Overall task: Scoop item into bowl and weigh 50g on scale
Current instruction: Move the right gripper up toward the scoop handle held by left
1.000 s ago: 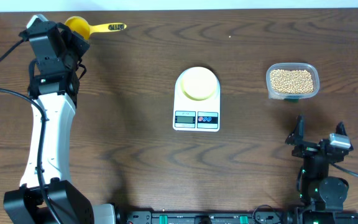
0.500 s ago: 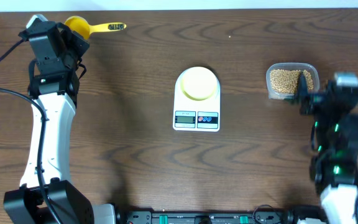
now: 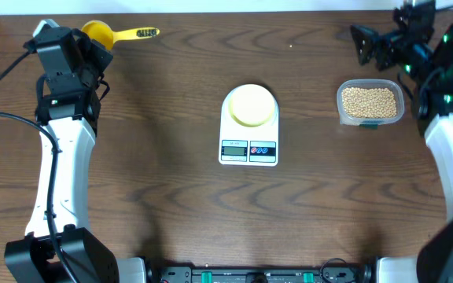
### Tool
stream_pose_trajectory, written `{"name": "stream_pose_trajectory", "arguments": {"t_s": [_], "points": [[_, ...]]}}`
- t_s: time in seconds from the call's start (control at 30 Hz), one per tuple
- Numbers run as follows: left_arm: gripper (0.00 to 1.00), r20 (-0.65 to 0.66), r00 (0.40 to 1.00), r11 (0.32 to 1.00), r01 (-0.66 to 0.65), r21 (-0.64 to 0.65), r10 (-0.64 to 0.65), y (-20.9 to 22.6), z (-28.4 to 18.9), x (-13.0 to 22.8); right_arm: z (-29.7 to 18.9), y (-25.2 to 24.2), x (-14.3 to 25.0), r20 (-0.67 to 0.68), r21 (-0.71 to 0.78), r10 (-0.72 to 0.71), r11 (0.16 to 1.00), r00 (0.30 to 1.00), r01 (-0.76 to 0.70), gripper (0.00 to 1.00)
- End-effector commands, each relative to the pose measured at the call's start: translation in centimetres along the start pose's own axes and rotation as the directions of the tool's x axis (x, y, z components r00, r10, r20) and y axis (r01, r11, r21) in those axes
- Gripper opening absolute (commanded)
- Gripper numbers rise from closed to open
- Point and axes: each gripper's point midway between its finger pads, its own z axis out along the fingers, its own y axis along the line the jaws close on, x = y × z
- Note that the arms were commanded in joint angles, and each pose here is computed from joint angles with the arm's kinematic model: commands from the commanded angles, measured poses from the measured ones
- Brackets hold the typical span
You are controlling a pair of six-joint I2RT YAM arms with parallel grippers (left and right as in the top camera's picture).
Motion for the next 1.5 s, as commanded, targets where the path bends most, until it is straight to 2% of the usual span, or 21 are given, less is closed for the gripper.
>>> {"name": "stream_pose_trajectory", "arguments": {"t_s": [0.0,0.2,0.47,0.9,1.07,1.47], "points": [[0.08,0.027,0.999,0.999,0.033,0.010,-0.033,-0.5,-0.5,-0.9,1.6,1.8,-1.4,0.014,-0.200,0.028,0.979,0.999,-0.025,0.99],[0.08,0.012,0.998,0.997,0.067,0.027,-0.067,-0.8,-0.5,-0.7,4.6,2.6,-1.4,0.024,-0.418,0.117,0.903,0.993,-0.097,0.99],[0.08,-0.012,0.997,0.994,0.082,0.076,-0.081,-2.0,-0.6,-0.3,6.6,4.5,-0.7,0.047,-0.566,0.190,0.814,0.981,-0.130,0.99],[0.08,-0.016,0.999,0.978,0.040,0.204,-0.037,-7.1,-0.9,1.7,8.7,9.1,1.0,-0.003,-0.635,0.185,0.759,0.983,-0.145,0.99],[0.08,-0.029,0.999,0.972,0.028,0.232,-0.022,-8.4,-1.2,2.6,9.1,12.7,1.4,0.051,-0.691,0.083,0.722,0.995,-0.024,0.99],[0.08,-0.106,0.994,0.949,-0.003,0.314,0.038,-12.1,-2.3,6.6,9.7,18.9,2.1,0.025,-0.767,0.067,0.641,0.997,-0.024,0.99]]}}
